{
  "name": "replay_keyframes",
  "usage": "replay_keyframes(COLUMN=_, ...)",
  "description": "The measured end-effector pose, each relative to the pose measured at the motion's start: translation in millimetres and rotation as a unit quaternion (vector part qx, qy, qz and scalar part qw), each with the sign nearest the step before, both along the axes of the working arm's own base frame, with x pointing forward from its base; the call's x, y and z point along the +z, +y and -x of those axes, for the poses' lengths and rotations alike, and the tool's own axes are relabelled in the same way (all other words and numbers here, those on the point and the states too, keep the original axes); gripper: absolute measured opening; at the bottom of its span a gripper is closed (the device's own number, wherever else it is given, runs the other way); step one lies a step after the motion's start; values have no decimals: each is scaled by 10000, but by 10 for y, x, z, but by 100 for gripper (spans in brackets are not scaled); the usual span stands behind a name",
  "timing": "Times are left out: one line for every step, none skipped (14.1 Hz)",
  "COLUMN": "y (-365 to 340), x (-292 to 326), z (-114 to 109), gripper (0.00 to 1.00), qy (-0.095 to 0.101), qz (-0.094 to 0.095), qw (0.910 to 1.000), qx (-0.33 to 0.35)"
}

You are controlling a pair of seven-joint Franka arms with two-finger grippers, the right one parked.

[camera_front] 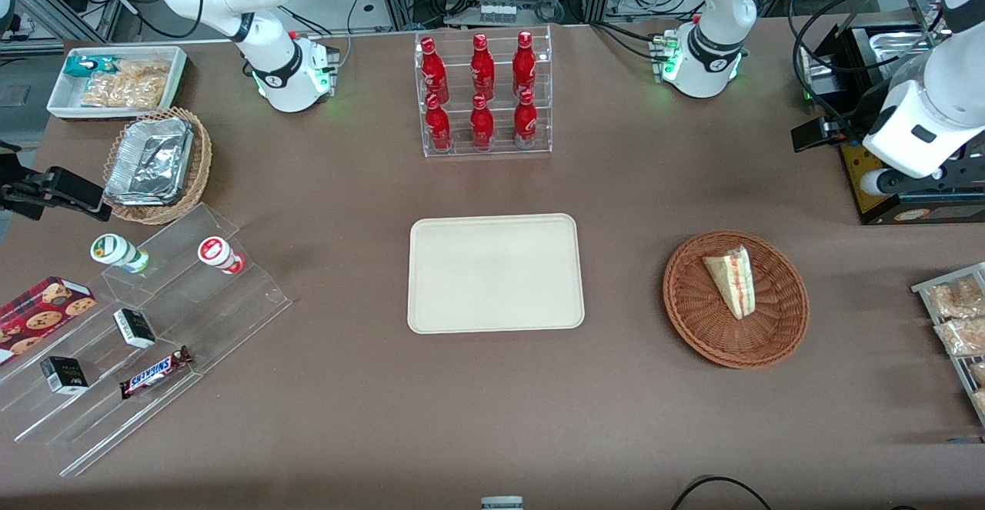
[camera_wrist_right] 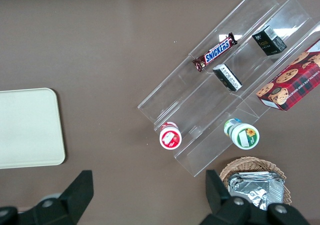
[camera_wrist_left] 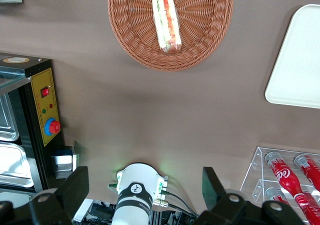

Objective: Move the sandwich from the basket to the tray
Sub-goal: 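Move the left gripper over the wrapped sandwich in the wicker basket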

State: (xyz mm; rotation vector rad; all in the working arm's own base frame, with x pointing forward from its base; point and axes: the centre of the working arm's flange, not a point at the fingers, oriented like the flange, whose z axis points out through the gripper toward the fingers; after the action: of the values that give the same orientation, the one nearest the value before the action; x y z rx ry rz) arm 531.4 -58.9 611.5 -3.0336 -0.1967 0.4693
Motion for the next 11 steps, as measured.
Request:
replay_keyframes(y=2, x=-8, z=-8, gripper=100, qy=-1, qz=4, qw=10000, qx=2)
replay_keyframes(y=3, x=-13, z=-15, gripper=100, qy=-10, qz=8, qw=10000, qx=4)
replay_keyframes(y=4, x=-19, z=-20, gripper=100, qy=-10, qz=10, qw=10000, qx=4)
replay_keyframes(y=4, x=-36, z=-33, gripper=100, qy=-6, qz=14, qw=10000, qx=5)
replay_keyframes(y=8, x=-83, z=-64, gripper=100, qy=17, qz=19, qw=10000, qx=16)
replay_keyframes(y=18, x=-161, z=-108, gripper=100, qy=72, qz=21, qw=10000, qx=47)
replay_keyframes(y=38, x=-275, z=-165, gripper=100, qy=166, qz=21, qw=9998, qx=93)
replay_keyframes(y=61, x=-412, z=-228, gripper=100, qy=265, qz=26, qw=9996, qx=127)
replay_keyframes(y=80, x=-580, z=-299, gripper=100, qy=330, qz=38, qw=9993, qx=150)
replay_keyframes(y=86, x=-781, z=-373, gripper=100, qy=338, qz=55, qw=9993, qx=162)
replay_keyframes(y=79, x=-1012, z=-430, gripper=100, qy=309, qz=70, qw=9994, qx=168)
